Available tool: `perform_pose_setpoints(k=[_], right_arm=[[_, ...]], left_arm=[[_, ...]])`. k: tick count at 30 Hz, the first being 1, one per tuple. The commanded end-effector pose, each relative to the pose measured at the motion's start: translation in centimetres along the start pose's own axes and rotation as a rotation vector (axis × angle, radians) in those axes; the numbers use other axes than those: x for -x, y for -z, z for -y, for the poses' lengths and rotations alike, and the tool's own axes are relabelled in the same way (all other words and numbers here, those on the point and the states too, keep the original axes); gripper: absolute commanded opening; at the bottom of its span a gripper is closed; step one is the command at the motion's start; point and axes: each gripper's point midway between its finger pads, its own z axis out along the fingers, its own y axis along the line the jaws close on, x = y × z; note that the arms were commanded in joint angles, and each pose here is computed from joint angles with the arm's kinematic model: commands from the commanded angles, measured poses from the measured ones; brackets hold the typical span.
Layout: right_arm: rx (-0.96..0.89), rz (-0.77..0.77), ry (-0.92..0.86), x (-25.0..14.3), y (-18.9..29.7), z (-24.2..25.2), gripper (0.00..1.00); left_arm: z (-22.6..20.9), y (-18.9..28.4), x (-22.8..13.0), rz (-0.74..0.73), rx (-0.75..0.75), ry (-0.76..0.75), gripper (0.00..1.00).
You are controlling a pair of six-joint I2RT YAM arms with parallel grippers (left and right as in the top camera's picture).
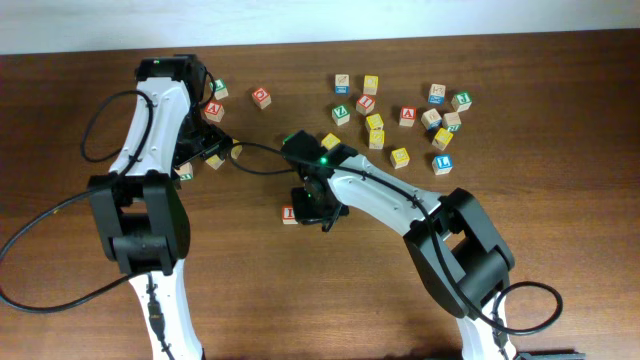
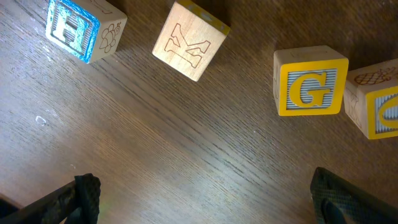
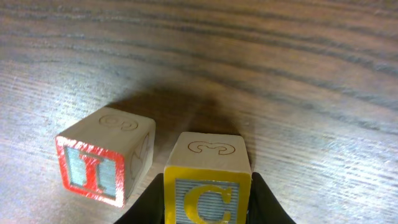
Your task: Spell out ICRA
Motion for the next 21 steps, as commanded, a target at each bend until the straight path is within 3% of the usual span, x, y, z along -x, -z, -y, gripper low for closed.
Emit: perform_pose_setpoints(k=[1, 21], right_arm=[[-0.016, 0.047, -0.005, 1.1, 0.3, -0.2, 0.21], [-0.002, -0.003, -0.056, -0.6, 0.0, -1.5, 0.21]], left_arm=[[-0.2, 0.9, 0.2, 0.022, -0.015, 0.014, 0.99], [-0.2, 0.9, 0.2, 0.021, -0.016, 0.014, 0.99]])
